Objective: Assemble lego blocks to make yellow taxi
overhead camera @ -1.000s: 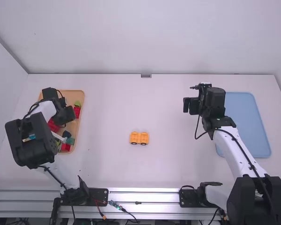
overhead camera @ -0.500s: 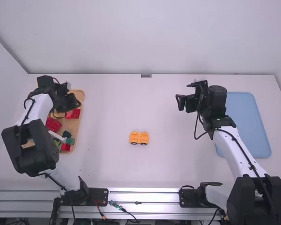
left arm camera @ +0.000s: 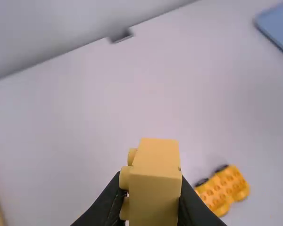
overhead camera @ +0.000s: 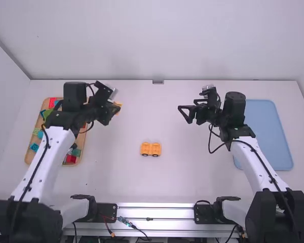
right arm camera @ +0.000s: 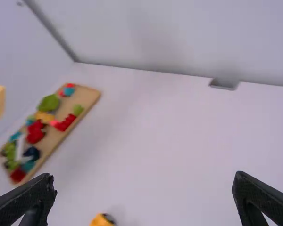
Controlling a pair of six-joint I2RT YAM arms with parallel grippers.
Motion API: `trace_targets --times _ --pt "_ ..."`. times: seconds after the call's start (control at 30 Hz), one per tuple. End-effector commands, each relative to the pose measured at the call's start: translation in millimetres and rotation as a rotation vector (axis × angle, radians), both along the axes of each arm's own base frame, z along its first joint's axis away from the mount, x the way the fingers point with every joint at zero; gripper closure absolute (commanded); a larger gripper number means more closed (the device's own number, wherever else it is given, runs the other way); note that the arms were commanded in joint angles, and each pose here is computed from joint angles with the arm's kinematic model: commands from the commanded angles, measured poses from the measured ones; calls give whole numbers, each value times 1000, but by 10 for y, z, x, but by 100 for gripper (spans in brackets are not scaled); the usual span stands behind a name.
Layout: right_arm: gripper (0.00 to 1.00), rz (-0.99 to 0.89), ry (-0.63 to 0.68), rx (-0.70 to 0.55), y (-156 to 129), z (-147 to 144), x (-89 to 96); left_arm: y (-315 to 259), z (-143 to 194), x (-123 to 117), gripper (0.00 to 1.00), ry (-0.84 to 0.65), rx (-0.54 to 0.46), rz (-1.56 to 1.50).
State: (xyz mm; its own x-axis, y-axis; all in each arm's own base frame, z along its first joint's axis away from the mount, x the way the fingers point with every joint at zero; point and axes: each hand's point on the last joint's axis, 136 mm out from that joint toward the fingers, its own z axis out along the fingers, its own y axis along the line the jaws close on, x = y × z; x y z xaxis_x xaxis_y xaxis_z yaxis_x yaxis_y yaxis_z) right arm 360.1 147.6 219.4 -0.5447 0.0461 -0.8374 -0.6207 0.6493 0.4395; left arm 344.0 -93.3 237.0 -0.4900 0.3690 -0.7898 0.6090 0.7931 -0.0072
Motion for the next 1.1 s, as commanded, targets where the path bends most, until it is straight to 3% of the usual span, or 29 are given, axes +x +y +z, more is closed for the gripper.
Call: trace_targets --times 0.0,0.13,0.4,0.77,0.83,0.93,1.07 --pt "1 112 38 97 181 184 -146 -199 -42 -207 98 -82 92 -169" --pt "1 179 115 119 394 128 -318 -431 -148 -420 98 -175 187 -331" --pt "1 343 154 133 793 128 -660 -559 -287 -389 98 -276 298 -392" --pt "0 395 163 111 994 87 -812 -895 -289 -564 97 -346 323 -550" --pt "1 402 162 109 1010 85 -828 -948 -294 -594 97 -361 340 -575" --pt "12 409 165 108 1027 83 -846 -999 -291 -600 98 -377 364 -581" --pt "12 441 168 126 1045 110 -895 -1105 -242 -619 98 -413 359 -601"
